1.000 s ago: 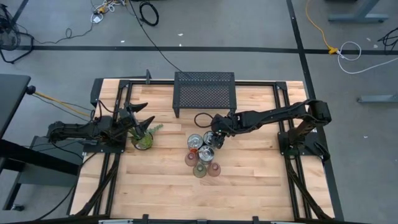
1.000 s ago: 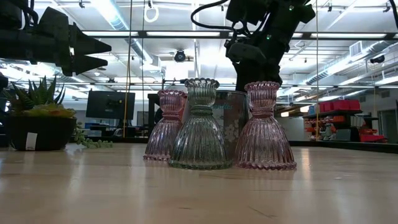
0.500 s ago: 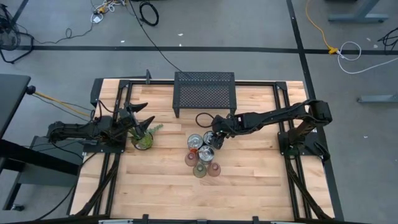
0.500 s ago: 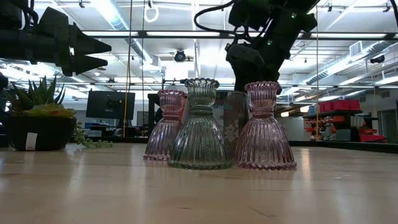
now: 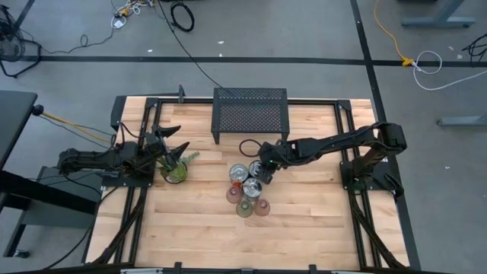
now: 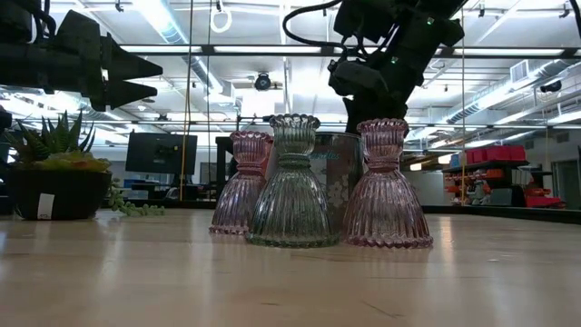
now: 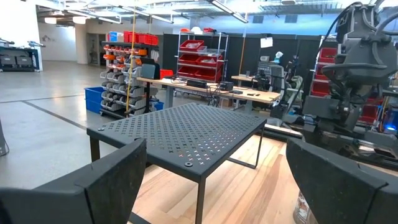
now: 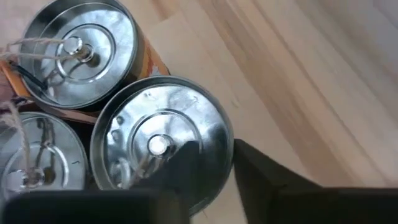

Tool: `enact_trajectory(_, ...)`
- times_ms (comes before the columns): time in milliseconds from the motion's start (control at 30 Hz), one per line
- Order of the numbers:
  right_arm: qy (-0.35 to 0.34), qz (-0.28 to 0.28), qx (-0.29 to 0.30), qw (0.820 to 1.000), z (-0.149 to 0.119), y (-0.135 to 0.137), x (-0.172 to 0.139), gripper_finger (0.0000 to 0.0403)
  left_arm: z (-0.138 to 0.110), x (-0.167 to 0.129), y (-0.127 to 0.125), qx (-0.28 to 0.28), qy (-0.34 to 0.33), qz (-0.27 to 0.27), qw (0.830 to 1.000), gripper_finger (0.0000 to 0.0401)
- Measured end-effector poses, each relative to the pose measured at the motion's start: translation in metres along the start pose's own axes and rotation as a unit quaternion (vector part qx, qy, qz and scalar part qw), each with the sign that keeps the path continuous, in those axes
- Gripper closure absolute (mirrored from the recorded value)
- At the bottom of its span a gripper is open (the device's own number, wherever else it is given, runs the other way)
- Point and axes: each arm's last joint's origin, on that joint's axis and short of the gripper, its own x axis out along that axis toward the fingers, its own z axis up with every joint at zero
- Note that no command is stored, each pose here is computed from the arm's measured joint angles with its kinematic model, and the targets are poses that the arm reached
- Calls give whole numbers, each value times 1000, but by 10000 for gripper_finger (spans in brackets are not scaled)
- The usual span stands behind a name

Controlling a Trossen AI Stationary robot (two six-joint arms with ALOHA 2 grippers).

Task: Pick & Place candle stick holders
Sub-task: Put the top silver scented candle on the shelf

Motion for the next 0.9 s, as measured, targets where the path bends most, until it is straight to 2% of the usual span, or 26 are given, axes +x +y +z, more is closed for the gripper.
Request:
enact_trajectory(67, 3, 1, -6, 1000, 0, 0, 0, 371, 0, 0, 0, 0, 0, 0, 1000, 16)
enact_trajectory(133, 2, 4, -5, 1000, 1, -1, 0, 392, 0, 0, 0, 0, 0, 0, 1000, 16)
enact_trajectory(567, 20, 12, -14, 1000, 3, -1, -4, 401, 0, 0, 0, 0, 0, 0, 1000, 16)
enact_trajectory(700, 42, -4, -34, 998, 12, 2, -16, 402, 0, 0, 0, 0, 0, 0, 1000, 16)
enact_trajectory(900, 28, -12, -45, 999, 33, 8, -39, 403, 0, 0, 0, 0, 0, 0, 1000, 16)
